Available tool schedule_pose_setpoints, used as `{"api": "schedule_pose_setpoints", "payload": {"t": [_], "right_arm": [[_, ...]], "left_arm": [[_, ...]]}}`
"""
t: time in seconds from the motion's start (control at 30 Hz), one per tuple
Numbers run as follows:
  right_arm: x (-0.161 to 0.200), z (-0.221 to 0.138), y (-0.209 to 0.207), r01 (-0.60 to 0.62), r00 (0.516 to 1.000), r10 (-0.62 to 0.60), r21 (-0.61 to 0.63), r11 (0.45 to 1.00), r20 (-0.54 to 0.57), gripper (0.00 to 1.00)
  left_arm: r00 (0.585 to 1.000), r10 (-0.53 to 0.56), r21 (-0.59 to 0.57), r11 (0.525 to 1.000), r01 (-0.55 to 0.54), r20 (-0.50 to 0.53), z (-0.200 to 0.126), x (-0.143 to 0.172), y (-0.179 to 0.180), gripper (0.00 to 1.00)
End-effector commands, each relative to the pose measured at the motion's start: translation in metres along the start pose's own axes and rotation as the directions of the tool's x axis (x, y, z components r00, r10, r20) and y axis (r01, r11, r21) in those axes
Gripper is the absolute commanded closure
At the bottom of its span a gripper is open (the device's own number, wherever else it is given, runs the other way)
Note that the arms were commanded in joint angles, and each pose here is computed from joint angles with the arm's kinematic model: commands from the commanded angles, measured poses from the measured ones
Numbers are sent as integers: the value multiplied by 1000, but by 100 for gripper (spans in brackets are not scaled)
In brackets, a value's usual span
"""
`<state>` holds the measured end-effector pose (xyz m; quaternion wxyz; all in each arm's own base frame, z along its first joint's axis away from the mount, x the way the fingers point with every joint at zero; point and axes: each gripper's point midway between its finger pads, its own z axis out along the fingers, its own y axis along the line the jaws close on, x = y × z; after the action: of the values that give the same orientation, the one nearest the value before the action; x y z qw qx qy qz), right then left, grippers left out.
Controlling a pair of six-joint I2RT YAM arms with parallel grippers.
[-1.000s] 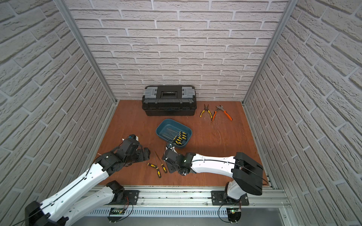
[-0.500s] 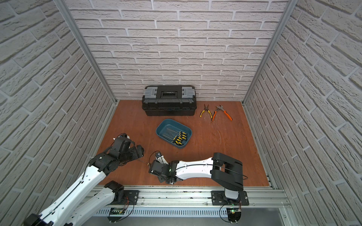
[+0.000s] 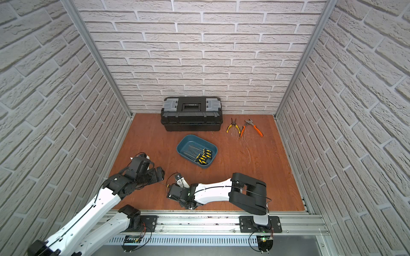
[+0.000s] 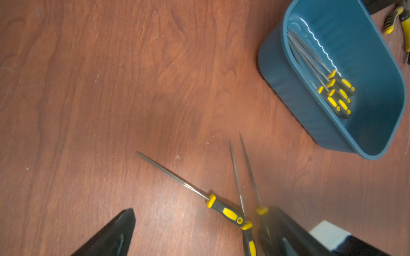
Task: Put the file tool into the storage box
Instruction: Pick up the file tool from the center of the board, then place the file tool in the storage box.
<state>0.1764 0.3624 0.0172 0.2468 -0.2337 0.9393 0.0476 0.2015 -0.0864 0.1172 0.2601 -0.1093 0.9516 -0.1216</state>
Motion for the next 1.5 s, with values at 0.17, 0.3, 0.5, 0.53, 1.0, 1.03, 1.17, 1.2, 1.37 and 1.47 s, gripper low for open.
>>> {"api": "schedule_pose_setpoints", "payload": {"t": [0.17,0.3,0.5,0.53,1.0,1.03,1.17,1.2,1.37,1.47], "right_arm": [[-22,-28,-16,90,992,-93,43,995,80,88],[-49,-59,-30,145,981,-149,44,988,125,88],[-98,-86,-78,166,973,-164,3,986,162,88],[-105,-88,-85,169,974,-165,-13,985,158,88],[-127,-19,-150,174,985,-169,-161,972,40,89],[-125,-14,-149,176,984,-173,-170,970,30,89],[-116,-2,-148,170,985,-171,-189,967,8,82],[-114,0,-148,166,986,-168,-192,967,5,77],[-116,-6,-156,143,990,-141,-154,978,24,55],[-122,-19,-163,133,991,-128,-117,984,50,51]], "left_arm": [[989,33,44,998,-40,147,-39,-38,-20,2],[979,44,83,995,-61,197,-59,-57,-35,2],[971,73,203,972,-121,229,-61,-83,-78,2],[973,76,219,968,-124,217,-56,-85,-85,2],[988,89,183,977,-111,126,-9,-84,-95,2],[988,88,175,978,-109,124,-8,-83,-93,2],[990,89,154,983,-105,106,-2,-78,-87,2],[991,89,149,983,-103,99,-1,-76,-86,2],[992,87,127,987,-98,87,1,-68,-77,2],[993,88,113,989,-97,81,0,-64,-71,2]]}}
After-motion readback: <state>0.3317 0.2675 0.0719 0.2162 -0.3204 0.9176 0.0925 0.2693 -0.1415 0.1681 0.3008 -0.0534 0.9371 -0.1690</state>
